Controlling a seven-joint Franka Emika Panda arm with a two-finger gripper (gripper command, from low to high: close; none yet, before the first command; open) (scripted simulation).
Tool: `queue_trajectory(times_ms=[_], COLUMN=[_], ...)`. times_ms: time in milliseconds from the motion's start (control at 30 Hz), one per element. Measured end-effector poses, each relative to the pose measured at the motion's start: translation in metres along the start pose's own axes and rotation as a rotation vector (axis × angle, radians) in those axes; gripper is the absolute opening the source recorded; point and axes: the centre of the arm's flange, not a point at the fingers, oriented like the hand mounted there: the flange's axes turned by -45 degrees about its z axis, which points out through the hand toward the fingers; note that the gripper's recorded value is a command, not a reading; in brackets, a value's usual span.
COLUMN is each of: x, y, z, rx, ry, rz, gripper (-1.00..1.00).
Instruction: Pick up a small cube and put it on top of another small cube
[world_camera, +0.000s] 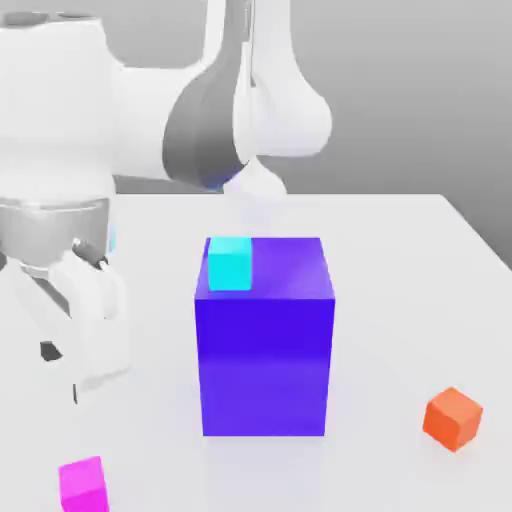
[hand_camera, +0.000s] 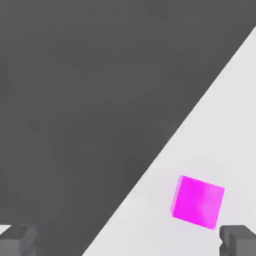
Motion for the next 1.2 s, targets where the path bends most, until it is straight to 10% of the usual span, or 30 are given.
queue_trajectory(times_ms=[267, 300, 700, 1200], x=[-0.002, -0.004, 0.002, -0.064], y=[0.041, 0.042, 0.046, 0.278], z=[0.130, 0.143, 0.088, 0.008], rx=[-0.086, -0.087, -0.089, -0.108], ry=[-0.085, -0.085, -0.082, -0.073], rz=[0.177, 0.178, 0.180, 0.249], gripper=[0.00, -1.00, -1.00, -1.00])
